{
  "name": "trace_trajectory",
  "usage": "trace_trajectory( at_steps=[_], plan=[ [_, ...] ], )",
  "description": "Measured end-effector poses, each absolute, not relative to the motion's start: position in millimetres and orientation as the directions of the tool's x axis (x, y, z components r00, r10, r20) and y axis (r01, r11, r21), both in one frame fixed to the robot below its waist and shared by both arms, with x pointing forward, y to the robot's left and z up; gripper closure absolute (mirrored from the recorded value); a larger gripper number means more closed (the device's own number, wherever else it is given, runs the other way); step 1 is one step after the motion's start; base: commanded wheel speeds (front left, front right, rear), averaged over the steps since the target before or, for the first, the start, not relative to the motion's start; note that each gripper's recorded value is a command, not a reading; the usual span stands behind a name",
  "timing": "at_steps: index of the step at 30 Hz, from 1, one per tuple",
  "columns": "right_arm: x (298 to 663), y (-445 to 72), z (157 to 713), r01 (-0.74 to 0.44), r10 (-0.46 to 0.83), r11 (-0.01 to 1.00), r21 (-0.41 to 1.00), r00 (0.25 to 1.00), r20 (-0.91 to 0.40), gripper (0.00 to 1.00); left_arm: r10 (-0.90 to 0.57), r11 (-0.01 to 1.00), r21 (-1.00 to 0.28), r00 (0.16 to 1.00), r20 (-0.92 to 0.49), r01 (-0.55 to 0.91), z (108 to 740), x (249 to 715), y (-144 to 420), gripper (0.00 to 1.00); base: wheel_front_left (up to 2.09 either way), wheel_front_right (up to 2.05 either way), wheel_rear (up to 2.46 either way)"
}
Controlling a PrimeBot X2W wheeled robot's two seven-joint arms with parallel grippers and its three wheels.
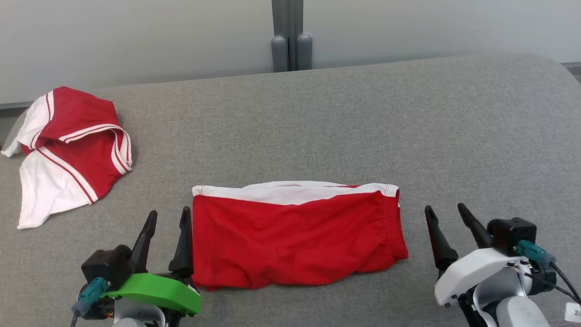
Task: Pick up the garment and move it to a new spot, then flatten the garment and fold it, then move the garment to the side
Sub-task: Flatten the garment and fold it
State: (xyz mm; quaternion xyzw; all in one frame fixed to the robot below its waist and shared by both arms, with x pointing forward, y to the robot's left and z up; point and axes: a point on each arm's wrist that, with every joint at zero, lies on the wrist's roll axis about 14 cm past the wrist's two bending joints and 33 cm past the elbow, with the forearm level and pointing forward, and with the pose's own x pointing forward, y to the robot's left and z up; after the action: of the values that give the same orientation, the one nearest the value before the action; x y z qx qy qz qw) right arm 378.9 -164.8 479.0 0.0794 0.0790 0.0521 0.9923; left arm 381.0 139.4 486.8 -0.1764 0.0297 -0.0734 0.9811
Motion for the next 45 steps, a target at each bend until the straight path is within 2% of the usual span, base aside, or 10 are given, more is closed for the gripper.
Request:
trace_trajectory(
  at_steps=[10,22,23,25,26,27,31,36,45],
  plan=[
    [388.4,-121.1,439.3,-0.212,0.245,0.969,0.127,0.893,-0.377,0.0,-0.059,0.933,-0.356,0.998,-0.021,0.047,486.0,373.8,167.6,0.0,0.0,0.0,0.0],
    [389.9,-108.2,383.3,-0.242,0.262,0.964,0.113,0.771,-0.58,0.0,0.015,0.924,-0.382,1.0,-0.019,-0.022,483.7,367.6,188.6,0.0,0.0,0.0,0.0],
    [390.7,-106.9,382.1,-0.246,0.264,0.963,0.112,0.766,-0.586,0.13,0.018,0.923,-0.385,1.0,-0.021,-0.025,483.1,367.6,189.5,0.0,0.0,0.0,0.0],
    [391.4,-104.5,380.2,-0.248,0.271,0.961,0.122,0.756,-0.596,0.62,0.018,0.923,-0.385,1.0,-0.022,-0.025,482.6,368.2,190.0,0.0,0.0,0.0,0.0],
    [391.7,-103.4,379.8,-0.25,0.274,0.96,0.126,0.752,-0.599,0.76,0.017,0.922,-0.385,1.0,-0.021,-0.024,482.7,368.7,189.9,0.0,0.0,0.0,0.0],
    [392.0,-102.5,379.0,-0.25,0.277,0.959,0.131,0.746,-0.606,1.0,0.016,0.922,-0.386,1.0,-0.021,-0.023,482.8,369.5,189.4,0.0,0.0,0.0,0.0],
    [400.1,-103.2,384.3,-0.239,0.284,0.958,0.156,0.754,-0.592,1.0,0.006,0.92,-0.393,1.0,-0.02,-0.013,482.7,374.5,185.0,0.0,0.0,0.0,0.0],
    [412.8,-132.5,396.6,-0.191,0.234,0.972,0.136,0.792,-0.563,1.0,-0.011,0.912,-0.411,1.0,-0.023,0.0,481.8,379.5,176.1,0.0,0.0,0.0,0.0],
    [409.7,-250.0,421.0,-0.007,0.007,1.0,0.003,0.83,-0.557,1.0,-0.057,0.911,-0.41,0.998,-0.016,0.046,483.9,380.7,159.3,0.0,0.0,0.0,0.0]
  ],
)
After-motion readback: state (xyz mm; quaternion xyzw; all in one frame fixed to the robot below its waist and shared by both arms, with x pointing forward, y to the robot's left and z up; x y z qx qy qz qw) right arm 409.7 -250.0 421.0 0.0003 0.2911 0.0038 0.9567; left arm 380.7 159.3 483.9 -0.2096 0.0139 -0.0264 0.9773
